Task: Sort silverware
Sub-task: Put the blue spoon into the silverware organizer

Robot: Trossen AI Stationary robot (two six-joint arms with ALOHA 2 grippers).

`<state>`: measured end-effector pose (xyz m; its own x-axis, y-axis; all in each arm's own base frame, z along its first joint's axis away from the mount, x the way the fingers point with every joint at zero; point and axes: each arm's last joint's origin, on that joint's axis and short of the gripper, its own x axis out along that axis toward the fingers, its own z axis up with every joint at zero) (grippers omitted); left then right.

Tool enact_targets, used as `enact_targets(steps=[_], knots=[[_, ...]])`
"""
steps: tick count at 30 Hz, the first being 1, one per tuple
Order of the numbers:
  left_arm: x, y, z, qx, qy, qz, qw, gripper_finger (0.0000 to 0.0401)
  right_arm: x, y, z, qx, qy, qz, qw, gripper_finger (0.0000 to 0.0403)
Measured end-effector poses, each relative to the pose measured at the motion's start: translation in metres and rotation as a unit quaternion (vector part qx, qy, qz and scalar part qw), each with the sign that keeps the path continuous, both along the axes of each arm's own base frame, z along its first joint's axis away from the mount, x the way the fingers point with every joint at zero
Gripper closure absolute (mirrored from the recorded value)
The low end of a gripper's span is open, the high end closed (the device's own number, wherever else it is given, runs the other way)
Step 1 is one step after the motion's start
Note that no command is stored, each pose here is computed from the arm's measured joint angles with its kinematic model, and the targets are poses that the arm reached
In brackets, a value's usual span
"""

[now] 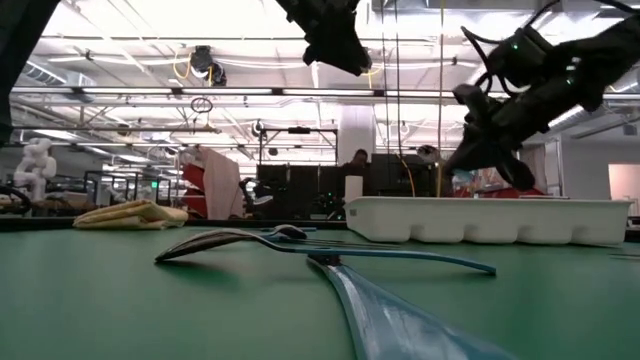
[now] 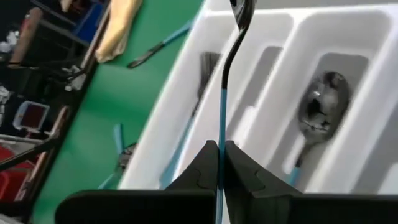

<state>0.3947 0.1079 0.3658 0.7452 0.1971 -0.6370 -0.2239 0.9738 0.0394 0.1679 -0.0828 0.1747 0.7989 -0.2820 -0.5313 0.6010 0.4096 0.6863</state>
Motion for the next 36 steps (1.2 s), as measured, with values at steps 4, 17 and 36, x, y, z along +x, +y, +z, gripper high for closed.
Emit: enact_targets(steps=[4,17,36], knots=[[0.000,0.000,0.000,0.000,0.001,0.000,1.000,0.0248,-0.007,0.003,-0.017,0.006,0.013,-0.018,1.000,0.0402],[0.000,-0.001,-0.001,-0.001,0.004,0.000,1.000,0.0248,-0.011,0.013,-0.038,0.018,0.030,-0.022,0.999,0.0402],[0.000,-0.001,-0.001,-0.001,0.006,-0.001,1.000,0.0248,0.000,0.012,-0.054,0.059,0.040,0.024,0.997,0.0394]])
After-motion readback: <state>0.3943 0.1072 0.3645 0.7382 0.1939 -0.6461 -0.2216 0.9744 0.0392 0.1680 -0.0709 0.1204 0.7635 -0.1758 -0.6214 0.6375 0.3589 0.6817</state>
